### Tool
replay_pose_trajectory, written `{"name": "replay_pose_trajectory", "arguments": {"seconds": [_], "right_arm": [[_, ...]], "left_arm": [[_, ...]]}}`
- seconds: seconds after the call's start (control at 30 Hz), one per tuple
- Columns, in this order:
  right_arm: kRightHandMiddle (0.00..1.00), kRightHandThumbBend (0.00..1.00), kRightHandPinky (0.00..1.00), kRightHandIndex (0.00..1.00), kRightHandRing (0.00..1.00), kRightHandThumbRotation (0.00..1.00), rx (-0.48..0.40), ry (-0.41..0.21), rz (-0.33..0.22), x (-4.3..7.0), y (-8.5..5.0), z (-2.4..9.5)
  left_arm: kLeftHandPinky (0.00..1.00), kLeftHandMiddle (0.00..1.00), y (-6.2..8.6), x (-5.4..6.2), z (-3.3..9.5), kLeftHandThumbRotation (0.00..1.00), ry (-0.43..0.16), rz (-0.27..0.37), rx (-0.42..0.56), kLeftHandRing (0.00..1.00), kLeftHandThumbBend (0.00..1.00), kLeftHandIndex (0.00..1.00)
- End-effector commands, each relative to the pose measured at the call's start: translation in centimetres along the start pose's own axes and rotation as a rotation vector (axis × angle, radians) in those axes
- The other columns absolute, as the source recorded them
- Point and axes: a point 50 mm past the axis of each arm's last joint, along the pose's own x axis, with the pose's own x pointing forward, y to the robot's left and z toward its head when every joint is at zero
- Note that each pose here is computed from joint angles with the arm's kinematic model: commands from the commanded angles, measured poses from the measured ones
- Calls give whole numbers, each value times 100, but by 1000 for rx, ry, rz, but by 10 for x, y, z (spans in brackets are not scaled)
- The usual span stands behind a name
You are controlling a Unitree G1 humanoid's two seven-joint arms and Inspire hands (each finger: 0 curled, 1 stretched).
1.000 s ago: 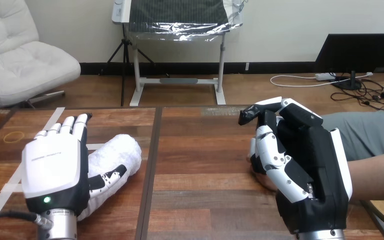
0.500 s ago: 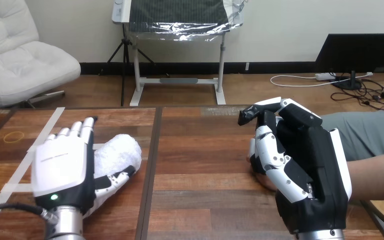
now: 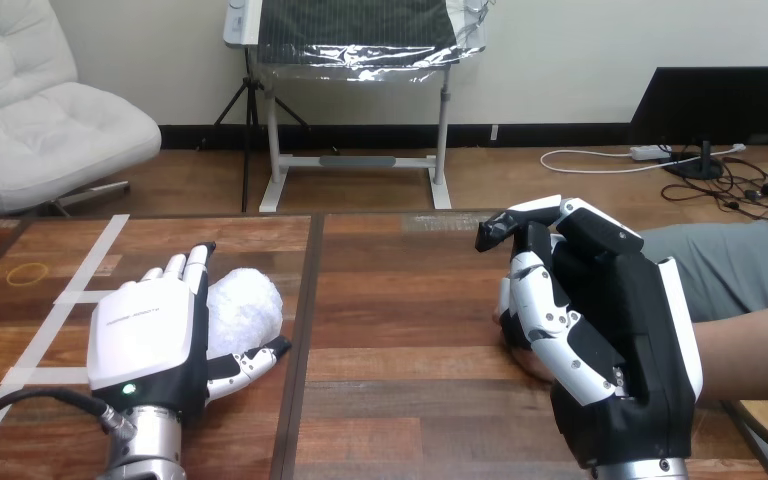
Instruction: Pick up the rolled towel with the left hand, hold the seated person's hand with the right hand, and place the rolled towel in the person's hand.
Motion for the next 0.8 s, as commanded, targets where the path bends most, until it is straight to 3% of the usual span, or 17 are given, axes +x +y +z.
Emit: {"name": "replay_pose_trajectory", "arguments": {"seconds": [0.0, 0.77], "right_arm": [[0, 0, 0, 0, 0, 0, 45, -72, -22, 9, 4, 9], [0, 0, 0, 0, 0, 0, 42, -75, -26, 9, 4, 11]], "left_arm": [[87, 92, 16, 20, 7, 69, -29, 34, 13, 89, 85, 95], [88, 92, 12, 30, 8, 74, -11, -82, 69, 89, 90, 94]]}}
